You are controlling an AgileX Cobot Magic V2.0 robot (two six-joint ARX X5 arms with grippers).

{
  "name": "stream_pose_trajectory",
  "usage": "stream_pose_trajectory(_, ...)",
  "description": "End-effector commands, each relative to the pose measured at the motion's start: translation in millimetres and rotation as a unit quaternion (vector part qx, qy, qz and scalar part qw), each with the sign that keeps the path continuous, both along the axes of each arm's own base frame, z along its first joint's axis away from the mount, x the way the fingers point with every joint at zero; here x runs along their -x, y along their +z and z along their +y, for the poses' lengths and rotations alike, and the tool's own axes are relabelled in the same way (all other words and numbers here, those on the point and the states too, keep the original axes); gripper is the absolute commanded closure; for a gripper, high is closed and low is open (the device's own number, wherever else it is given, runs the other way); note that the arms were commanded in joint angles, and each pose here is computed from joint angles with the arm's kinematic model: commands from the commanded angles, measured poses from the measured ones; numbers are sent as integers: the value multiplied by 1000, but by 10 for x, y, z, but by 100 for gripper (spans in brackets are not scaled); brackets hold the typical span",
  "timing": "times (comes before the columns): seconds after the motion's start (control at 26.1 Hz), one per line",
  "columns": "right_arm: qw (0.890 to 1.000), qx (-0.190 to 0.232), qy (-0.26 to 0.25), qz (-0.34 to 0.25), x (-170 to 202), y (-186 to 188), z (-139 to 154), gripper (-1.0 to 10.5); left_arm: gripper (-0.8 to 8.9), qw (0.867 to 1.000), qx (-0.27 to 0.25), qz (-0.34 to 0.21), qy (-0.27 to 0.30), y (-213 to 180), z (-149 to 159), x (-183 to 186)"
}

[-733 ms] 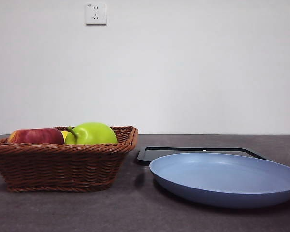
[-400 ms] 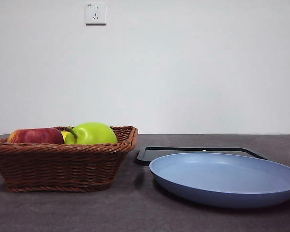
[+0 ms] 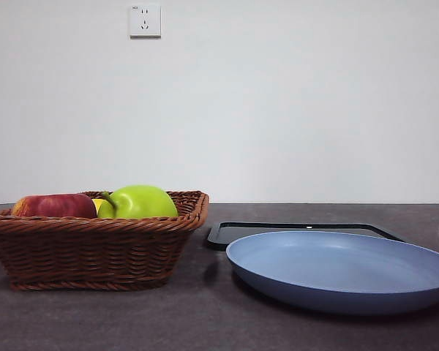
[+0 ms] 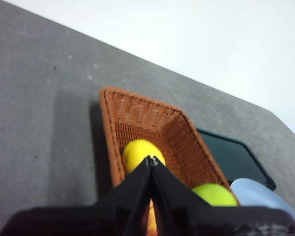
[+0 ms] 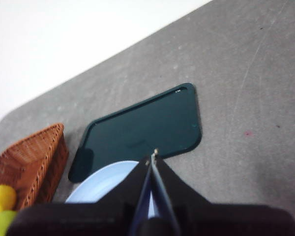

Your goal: Take the lemon from the basket,put the lemon in the plate,hand out the plate

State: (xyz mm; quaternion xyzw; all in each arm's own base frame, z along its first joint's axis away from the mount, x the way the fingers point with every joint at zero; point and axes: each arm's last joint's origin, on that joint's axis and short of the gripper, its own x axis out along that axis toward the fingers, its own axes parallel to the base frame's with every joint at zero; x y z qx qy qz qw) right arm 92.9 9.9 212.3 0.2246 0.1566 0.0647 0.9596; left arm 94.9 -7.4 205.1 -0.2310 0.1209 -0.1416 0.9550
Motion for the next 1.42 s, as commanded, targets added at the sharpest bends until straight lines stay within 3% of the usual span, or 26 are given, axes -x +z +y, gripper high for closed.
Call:
stream_pose_trajectory(0.04, 999, 37, 24, 6, -6, 232, 9, 943, 807, 1000, 1, 6, -3, 174, 2, -55)
stream_pose_trajectory(0.23, 996, 70, 40, 49, -90, 528, 16, 943, 807, 999, -31, 6, -45, 485, -13, -201)
stream_pose_trajectory(0.38, 988, 86, 86, 90, -206, 679, 43, 943, 807, 994, -46, 26, -92, 686, -30, -352)
stream_pose_trajectory(0.61, 965, 97, 152, 190, -462, 652, 84, 943, 807, 977, -64, 116, -167, 855, -82, -591)
stream_pose_trajectory(0.88, 933, 95, 168, 304, -760, 349, 105, 866, 802, 958, -85, 173, -211, 913, -174, -748)
stream_pose_trajectory(0.92, 926, 93, 170, 323, -816, 288, 110, 813, 774, 958, -86, 172, -214, 913, -184, -751)
stream_pose_trajectory(1.03, 909, 90, 178, 367, -971, 112, 143, 662, 527, 957, -89, 172, -217, 913, -207, -749)
stream_pose_trajectory(1.07, 904, 90, 180, 377, -1029, 52, 155, 644, 487, 957, -86, 173, -217, 913, -209, -749)
stream_pose_trajectory(1.42, 886, 81, 199, 412, -1478, -476, 401, 680, 461, 955, -84, 178, -222, 907, -226, -741)
